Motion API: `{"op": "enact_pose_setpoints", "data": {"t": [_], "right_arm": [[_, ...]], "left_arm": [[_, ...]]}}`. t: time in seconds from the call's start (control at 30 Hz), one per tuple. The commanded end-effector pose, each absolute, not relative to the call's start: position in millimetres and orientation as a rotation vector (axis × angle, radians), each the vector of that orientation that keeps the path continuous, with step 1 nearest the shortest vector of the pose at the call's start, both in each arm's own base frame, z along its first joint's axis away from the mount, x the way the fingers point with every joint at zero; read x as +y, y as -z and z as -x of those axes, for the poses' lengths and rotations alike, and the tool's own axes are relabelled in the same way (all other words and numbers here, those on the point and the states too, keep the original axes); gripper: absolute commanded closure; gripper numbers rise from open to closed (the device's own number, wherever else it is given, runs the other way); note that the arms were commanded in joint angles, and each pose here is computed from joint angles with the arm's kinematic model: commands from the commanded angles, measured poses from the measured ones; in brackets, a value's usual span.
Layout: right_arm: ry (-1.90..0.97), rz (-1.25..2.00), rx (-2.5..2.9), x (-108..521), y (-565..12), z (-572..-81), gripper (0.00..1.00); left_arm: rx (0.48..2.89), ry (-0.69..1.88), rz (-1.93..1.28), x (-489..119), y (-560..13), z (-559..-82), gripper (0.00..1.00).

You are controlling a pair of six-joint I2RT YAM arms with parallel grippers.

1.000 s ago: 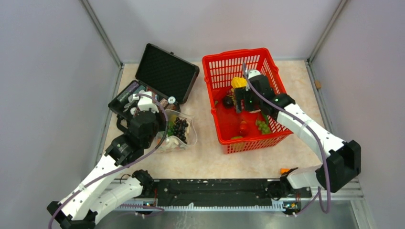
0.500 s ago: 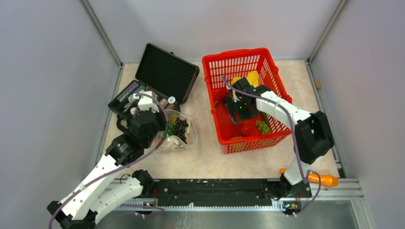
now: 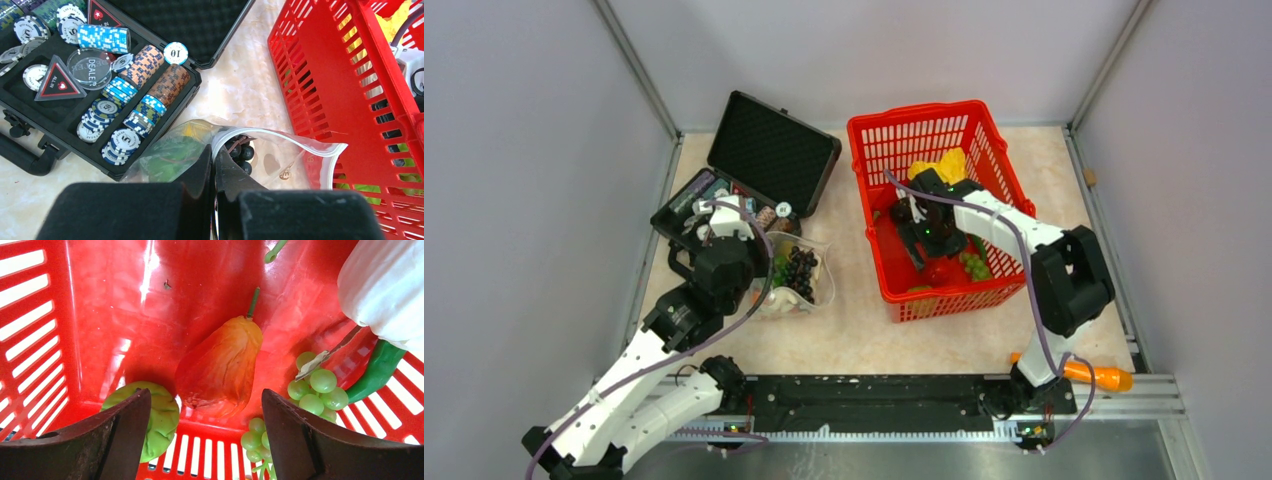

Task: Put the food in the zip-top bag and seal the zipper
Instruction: Pick up the fake fruit from the bin.

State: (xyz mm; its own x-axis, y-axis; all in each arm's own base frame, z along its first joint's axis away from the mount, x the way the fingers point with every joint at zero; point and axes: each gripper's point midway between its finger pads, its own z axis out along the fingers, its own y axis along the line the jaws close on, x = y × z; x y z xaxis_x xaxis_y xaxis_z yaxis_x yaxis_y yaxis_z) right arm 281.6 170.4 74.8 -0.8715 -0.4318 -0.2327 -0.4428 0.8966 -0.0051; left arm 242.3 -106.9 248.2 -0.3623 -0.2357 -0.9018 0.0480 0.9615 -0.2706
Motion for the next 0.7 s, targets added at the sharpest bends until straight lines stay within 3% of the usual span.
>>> {"op": "enact_pose_setpoints", "data": {"t": [0.0, 0.2, 0.43, 0.67], "right_arm": [[-0.018, 0.688, 2.871, 163.4, -67.2, -281.9, 0.21], [0.048, 0.677, 2.861, 154.6, -66.1, -285.5, 0.22], [0.015, 0.669, 2.879, 151.5, -59.0, -281.9, 0.33], [-0.058, 0.692, 2.911, 155.5, -50.6, -270.9, 0.35]], "left_arm": [[1.875, 0.288, 0.162, -100.9, -255.1, -245.1, 0.98], [1.874, 0.295, 0.156, -102.6, -257.3, -245.7, 0.98], [1.877, 0.303, 0.15, -105.4, -255.8, -246.9, 0.98], [1.876, 0.304, 0.151, -105.1, -256.2, -246.9, 0.98]]}}
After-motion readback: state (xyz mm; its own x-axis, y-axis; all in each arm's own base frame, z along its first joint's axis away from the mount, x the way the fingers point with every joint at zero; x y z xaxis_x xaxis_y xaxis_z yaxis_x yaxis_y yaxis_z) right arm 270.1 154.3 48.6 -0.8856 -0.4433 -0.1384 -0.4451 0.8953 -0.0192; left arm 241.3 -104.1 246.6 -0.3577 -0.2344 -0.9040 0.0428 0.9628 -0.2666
